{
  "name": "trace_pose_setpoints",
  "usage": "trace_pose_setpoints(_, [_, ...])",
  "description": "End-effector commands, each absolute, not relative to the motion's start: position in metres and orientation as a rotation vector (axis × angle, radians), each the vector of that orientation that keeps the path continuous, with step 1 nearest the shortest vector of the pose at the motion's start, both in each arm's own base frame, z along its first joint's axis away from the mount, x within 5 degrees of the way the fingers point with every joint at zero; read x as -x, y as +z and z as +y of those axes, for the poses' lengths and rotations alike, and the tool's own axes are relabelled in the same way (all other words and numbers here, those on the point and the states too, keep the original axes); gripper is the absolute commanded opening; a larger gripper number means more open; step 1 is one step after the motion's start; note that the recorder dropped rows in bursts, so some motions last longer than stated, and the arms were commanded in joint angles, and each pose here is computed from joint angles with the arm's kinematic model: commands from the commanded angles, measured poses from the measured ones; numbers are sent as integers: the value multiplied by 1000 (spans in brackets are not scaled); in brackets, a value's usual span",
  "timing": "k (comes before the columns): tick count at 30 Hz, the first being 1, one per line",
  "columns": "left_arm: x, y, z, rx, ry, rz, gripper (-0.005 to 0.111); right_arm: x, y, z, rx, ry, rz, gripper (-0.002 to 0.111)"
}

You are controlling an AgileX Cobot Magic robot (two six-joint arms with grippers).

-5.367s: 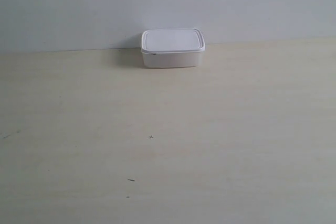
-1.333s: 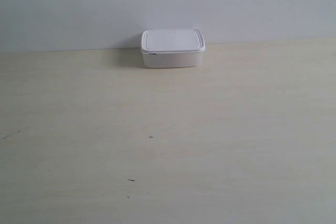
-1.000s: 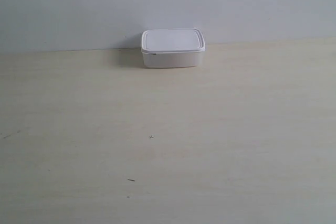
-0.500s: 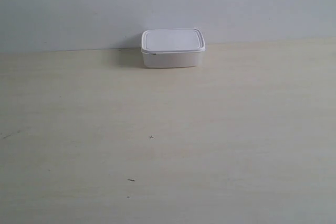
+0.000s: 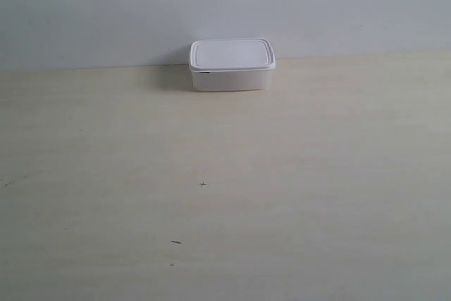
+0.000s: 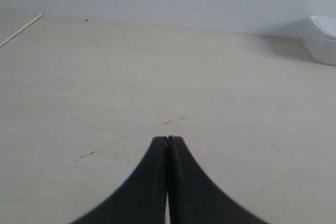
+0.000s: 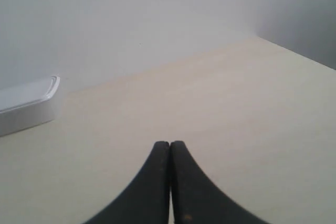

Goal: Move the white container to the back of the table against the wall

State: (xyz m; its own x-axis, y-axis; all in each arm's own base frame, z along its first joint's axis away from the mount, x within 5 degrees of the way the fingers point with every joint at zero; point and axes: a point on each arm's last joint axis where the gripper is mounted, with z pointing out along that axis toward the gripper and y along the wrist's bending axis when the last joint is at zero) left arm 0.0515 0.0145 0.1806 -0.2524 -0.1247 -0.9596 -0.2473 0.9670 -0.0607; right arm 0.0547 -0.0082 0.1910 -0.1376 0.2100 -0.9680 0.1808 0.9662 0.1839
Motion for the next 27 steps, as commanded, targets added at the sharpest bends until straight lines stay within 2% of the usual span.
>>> trace_pose_setpoints(1, [-51, 181, 15, 270, 122, 1823, 0, -54, 189, -10, -261, -32, 1736, 0])
trace_pose_setpoints(27, [-51, 181, 15, 270, 122, 1823, 0, -55, 187, -2, -97, 30, 1770, 0])
